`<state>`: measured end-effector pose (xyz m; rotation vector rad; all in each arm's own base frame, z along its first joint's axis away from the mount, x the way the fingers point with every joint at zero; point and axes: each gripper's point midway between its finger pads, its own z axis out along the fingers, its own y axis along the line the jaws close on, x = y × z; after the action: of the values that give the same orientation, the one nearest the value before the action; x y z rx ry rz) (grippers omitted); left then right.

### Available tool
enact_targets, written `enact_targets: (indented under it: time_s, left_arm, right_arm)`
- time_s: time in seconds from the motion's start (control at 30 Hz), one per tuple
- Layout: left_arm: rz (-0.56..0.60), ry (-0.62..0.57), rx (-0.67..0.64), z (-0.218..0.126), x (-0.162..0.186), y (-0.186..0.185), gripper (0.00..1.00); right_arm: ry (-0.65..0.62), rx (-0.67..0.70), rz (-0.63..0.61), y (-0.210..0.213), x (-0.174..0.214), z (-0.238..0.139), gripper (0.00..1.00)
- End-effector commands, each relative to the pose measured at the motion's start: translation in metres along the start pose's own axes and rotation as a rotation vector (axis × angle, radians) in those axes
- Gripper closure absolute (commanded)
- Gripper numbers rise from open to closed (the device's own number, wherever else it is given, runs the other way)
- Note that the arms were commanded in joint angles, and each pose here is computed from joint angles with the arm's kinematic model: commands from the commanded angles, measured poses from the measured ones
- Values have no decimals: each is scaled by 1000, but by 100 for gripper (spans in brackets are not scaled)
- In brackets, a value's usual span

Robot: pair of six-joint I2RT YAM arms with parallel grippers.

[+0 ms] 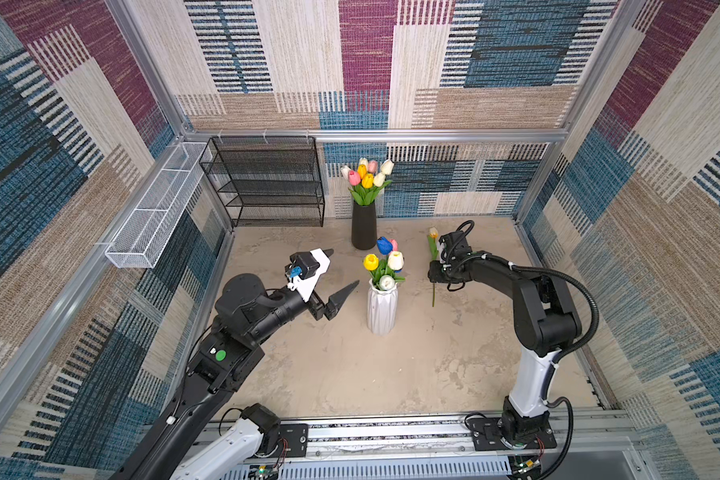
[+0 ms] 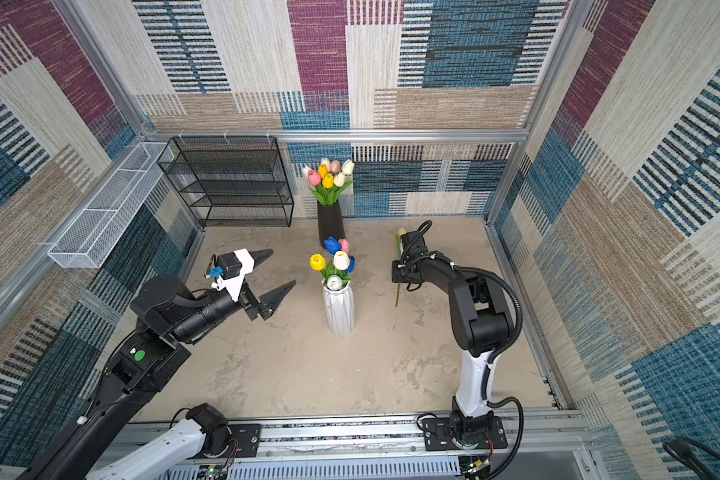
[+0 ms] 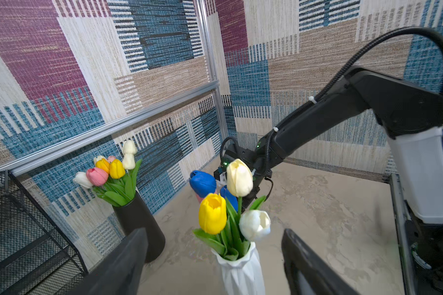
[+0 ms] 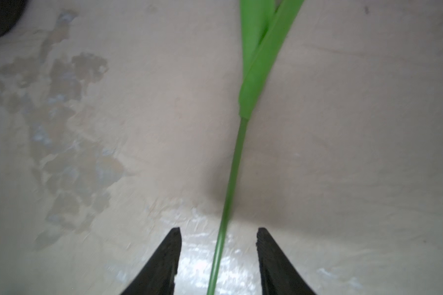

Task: Arrange the flowers into the vase
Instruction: 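Lift the white tulip upright with the right gripper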

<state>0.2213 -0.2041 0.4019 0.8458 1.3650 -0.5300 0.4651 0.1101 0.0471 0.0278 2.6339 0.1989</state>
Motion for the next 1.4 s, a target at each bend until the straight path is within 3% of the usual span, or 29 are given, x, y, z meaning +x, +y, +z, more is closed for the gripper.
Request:
enact_targets:
  time_s: [0.0,0.2,0.3,0.37,0.47,0.57,0.73,0.83,0.9,1.0,1.1,1.37]
  left_arm:
    - [-56,78,12,-5,40,-10,15]
    - [-143,142,0,-9,86,-18,15]
    - [-165,147,11,-4,93,-20,15]
    - [-175,151,21,2,96,-20,15]
    - [-164,150,28,12,101,-19,15]
    - [-161,149,0,25,101,-9,14]
    - [-177,153,39,58,92,-1,16]
    - [-178,162,101,77,95,-5,16]
    - [-175,167,133,86,97,-8,16]
    - [-155,156,178,89,96,-15,16]
    - [-136,147,206,87,95,-22,15]
    - [-97,163,212,102,98,-24,6]
  right_arm:
    - [-9,87,26,-13,-9,12,49]
    - [3,128,33,-20,-13,33,77]
    - [-14,125,42,-23,-13,32,94]
    - [-35,93,49,-20,-15,25,100]
    - [-130,20,60,-13,-28,-5,100]
    - [-298,-147,56,9,-51,-64,100]
    - [-804,-561,-87,69,-79,-247,100]
    - [-1058,-833,-206,97,-57,-342,100]
    - [-1189,-996,-252,106,-34,-385,100]
    - [-1325,-1125,-280,110,-10,-424,100]
    - [-1410,-1137,-302,118,2,-437,100]
    - [-1429,-1215,-309,142,2,-440,100]
